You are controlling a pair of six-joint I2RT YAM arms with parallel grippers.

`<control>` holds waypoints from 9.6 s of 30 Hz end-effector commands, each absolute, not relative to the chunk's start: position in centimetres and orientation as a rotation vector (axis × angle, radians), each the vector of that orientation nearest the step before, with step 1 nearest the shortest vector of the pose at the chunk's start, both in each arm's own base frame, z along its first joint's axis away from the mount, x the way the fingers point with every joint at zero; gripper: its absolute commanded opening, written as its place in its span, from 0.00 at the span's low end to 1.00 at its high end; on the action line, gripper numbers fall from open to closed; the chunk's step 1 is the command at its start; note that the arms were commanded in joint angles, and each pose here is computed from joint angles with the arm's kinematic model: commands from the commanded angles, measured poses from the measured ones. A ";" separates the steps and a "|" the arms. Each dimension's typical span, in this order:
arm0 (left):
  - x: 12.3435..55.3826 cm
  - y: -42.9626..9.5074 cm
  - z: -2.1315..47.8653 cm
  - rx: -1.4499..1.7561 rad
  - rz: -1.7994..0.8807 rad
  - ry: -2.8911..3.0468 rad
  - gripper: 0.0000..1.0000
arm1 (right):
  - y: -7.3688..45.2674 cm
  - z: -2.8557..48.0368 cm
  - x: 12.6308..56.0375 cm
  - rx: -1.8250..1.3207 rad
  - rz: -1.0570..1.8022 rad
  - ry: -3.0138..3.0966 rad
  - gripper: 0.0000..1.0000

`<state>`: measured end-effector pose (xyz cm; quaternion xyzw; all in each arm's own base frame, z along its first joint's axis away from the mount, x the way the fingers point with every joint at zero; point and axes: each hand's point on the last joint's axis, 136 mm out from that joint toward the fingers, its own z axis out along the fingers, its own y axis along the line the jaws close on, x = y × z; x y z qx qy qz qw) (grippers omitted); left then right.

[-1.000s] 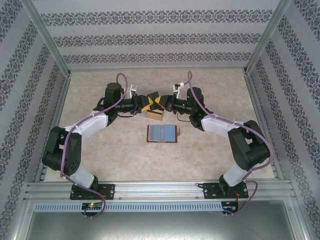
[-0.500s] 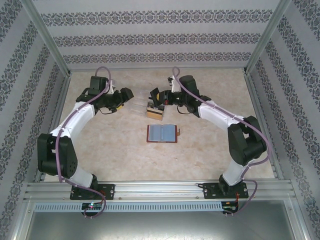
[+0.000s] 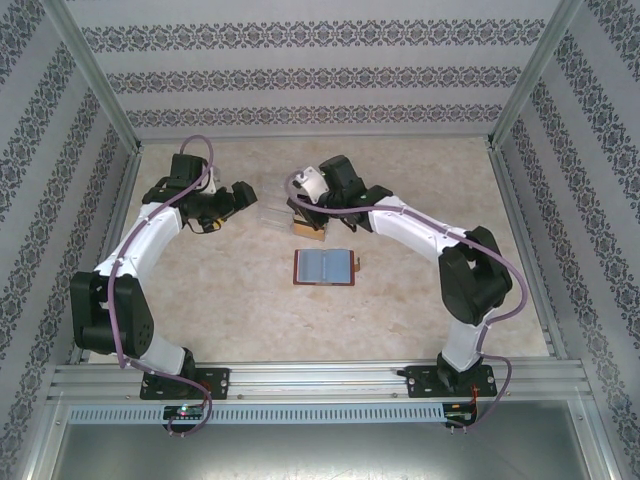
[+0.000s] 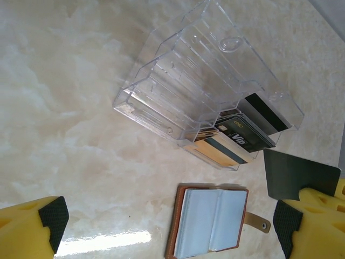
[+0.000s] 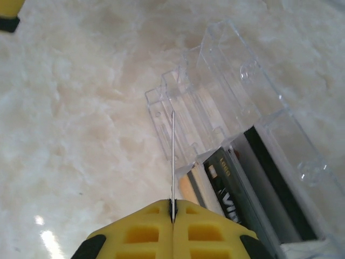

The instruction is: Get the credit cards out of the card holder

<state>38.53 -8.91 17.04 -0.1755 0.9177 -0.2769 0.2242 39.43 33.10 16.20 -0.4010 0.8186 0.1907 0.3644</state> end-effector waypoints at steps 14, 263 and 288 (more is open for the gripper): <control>38.2 -7.6 16.4 -0.498 -0.747 2.544 1.00 | 32.4 13.1 41.6 -1.466 0.192 1.962 0.00; 34.1 -28.9 4.6 -0.140 -1.359 2.863 0.42 | 28.2 7.5 29.3 -0.194 0.542 2.588 0.38; 33.2 -24.9 6.0 -0.256 -1.209 2.846 0.43 | 27.2 1.1 27.7 -0.139 0.232 2.823 0.29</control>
